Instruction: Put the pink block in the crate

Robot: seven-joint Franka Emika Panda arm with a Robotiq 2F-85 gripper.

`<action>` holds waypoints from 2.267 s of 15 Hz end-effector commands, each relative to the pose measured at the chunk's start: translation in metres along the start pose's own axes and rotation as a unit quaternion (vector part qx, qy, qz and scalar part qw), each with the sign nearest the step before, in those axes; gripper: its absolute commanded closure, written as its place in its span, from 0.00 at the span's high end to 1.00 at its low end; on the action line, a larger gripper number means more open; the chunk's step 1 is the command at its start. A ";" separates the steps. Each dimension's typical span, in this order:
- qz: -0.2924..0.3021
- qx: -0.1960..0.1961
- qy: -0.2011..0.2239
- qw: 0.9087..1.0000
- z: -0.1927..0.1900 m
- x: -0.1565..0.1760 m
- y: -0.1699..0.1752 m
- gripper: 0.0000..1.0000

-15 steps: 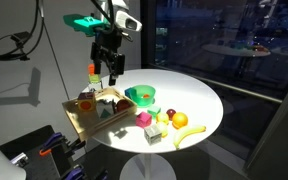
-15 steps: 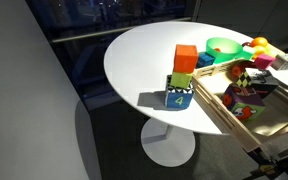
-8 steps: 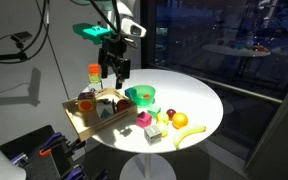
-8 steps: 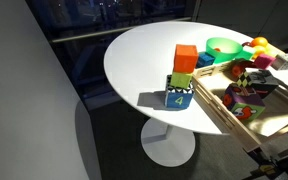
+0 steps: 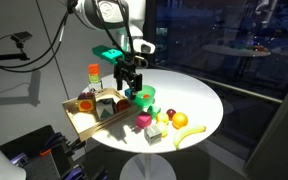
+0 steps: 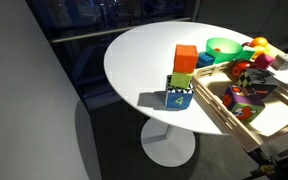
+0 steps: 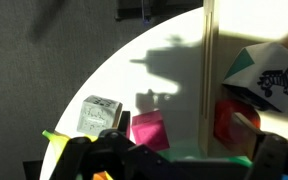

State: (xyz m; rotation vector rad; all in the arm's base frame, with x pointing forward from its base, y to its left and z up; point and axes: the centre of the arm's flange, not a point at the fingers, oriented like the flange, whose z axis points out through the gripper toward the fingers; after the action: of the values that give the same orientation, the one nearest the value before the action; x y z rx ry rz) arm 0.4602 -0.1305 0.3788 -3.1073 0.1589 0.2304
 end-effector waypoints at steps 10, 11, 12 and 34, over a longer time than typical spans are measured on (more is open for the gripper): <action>0.015 -0.037 0.045 0.998 0.064 0.042 0.016 1.00; 0.013 -0.038 0.044 0.998 0.069 0.044 0.015 1.00; 0.009 -0.038 0.045 0.998 0.074 0.045 0.015 1.00; -0.031 -0.035 0.083 0.995 0.113 0.070 -0.001 1.00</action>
State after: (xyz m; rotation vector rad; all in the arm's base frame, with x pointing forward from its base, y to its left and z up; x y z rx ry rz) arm 0.5103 -0.1305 0.2645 -3.2049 0.0879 -0.0071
